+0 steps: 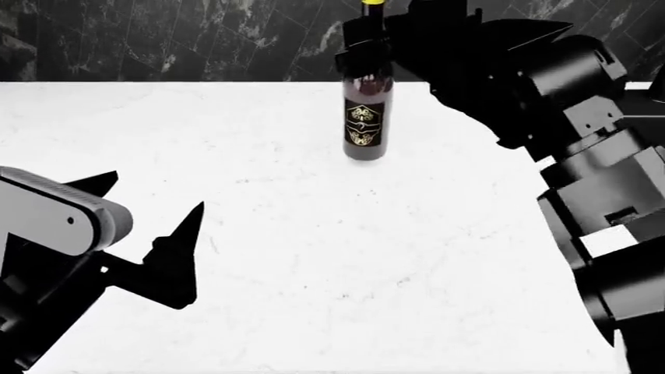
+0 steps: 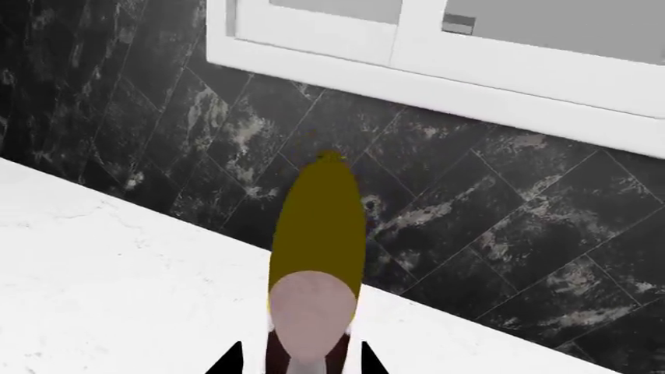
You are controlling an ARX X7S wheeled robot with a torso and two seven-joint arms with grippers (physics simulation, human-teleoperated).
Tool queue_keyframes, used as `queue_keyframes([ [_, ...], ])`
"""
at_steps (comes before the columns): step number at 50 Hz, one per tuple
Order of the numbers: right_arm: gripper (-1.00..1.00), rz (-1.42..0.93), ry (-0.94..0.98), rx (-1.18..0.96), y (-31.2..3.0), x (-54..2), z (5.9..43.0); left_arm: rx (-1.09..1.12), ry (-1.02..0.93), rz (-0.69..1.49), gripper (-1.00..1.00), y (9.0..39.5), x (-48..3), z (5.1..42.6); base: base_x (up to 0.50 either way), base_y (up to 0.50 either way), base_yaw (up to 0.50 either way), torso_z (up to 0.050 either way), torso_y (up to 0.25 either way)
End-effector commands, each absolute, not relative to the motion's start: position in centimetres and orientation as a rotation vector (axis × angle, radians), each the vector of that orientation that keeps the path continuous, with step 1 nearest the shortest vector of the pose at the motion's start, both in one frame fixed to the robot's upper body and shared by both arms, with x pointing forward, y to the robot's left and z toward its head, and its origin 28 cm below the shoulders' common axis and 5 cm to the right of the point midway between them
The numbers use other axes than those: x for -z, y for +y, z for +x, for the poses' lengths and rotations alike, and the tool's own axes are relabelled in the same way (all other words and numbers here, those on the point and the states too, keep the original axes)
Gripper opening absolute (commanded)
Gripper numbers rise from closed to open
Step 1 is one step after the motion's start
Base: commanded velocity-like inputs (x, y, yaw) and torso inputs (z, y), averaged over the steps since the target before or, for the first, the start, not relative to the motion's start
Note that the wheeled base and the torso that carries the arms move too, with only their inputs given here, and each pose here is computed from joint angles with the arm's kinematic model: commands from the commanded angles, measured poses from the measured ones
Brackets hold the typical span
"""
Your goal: Move the drinks to the dining counter.
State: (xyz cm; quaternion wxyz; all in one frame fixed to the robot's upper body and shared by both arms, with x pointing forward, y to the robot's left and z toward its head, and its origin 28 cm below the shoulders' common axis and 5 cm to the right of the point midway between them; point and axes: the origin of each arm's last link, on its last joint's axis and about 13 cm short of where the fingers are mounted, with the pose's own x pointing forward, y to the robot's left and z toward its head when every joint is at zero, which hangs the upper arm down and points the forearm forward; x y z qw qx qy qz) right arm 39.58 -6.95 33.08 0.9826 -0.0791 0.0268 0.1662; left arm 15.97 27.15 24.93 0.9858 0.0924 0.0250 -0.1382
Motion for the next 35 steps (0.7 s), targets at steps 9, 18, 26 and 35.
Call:
queue_keyframes([
  [9, -1.00, -0.282, -0.197, -0.332, -6.3, -36.1, 33.5, 0.282, 0.032, 0.189, 1.00, 26.9, -25.4, 15.6, -0.28, 0.00, 0.00, 0.001, 0.003],
  [18, -1.00, -0.265, -0.198, -0.357, -6.3, -35.9, 33.1, 0.285, 0.028, 0.188, 1.00, 26.9, -25.5, 15.5, -0.50, 0.00, 0.00, 0.000, 0.001],
  [26, -1.00, -0.267, -0.215, -0.353, -6.1, -36.1, 32.9, 0.280, 0.026, 0.186, 1.00, 27.0, -25.5, 15.3, -0.50, 0.13, 0.00, 0.001, 0.000],
  [35, -1.00, -0.270, -0.209, -0.354, -5.9, -36.3, 33.0, 0.277, 0.022, 0.185, 1.00, 27.1, -25.6, 15.3, -0.50, 0.31, 0.00, 0.001, 0.001],
])
